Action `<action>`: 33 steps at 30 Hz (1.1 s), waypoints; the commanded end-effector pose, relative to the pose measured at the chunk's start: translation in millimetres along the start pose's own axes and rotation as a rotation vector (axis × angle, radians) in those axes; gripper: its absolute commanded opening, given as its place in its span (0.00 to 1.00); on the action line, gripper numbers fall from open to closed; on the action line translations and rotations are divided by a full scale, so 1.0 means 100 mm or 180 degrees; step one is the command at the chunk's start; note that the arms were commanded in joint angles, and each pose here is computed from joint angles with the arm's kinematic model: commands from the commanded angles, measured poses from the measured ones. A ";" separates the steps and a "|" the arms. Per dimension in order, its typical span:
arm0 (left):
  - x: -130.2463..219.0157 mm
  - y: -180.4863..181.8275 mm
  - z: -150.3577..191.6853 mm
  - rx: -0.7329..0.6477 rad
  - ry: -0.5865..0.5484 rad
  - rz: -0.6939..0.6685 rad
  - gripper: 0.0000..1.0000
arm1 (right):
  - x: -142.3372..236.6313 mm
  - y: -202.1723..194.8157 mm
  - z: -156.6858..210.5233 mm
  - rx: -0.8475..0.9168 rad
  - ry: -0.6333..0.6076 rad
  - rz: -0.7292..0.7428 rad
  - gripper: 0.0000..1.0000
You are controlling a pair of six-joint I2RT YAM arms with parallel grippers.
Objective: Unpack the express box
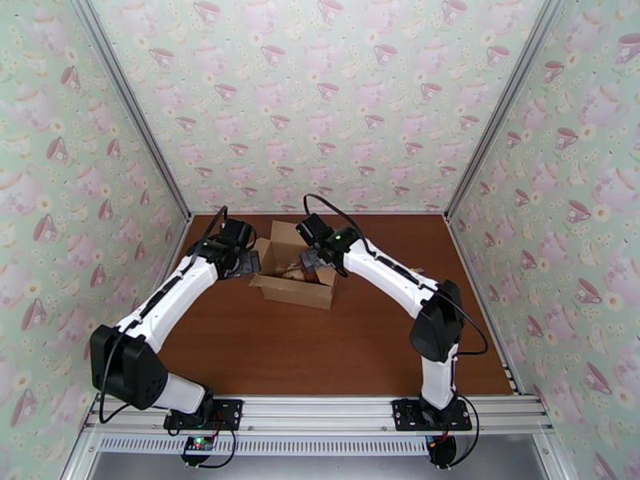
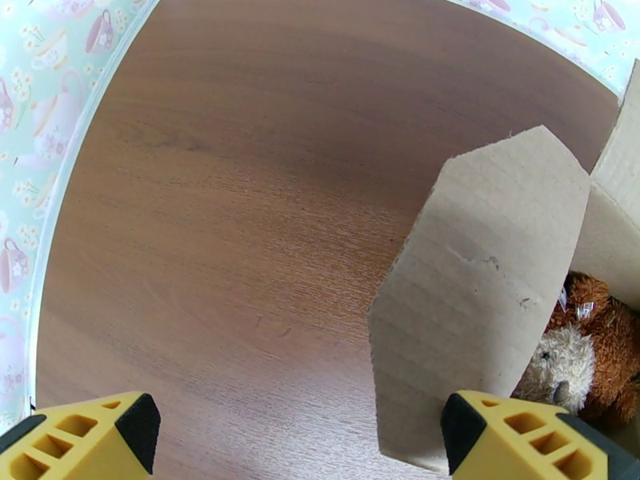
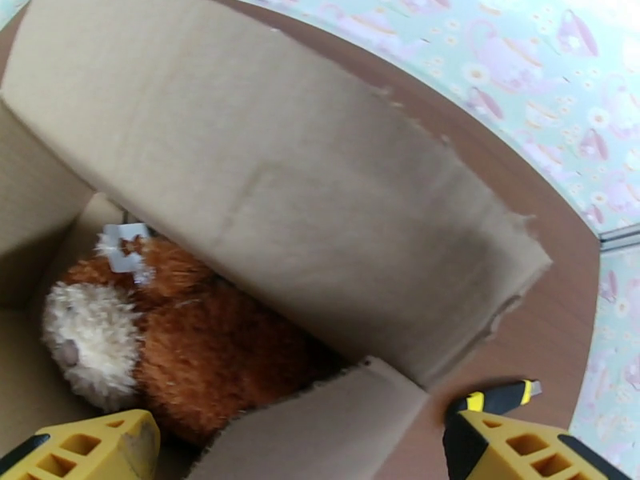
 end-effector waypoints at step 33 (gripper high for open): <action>-0.14 0.11 0.06 -0.0054 0.0185 -0.0209 1.00 | 0.33 -0.93 0.79 -0.0951 0.0149 -0.0194 0.99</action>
Point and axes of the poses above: each hand's point on the last joint's axis, 136 mm out from that joint toward the fingers, its own x axis back along the fingers, its own y axis along the line the jaws close on, z = x × y, the point moved 3 cm from there along x, back along the fingers, and after that the axes turned 10 degrees about -x, right-handed, at the moved point
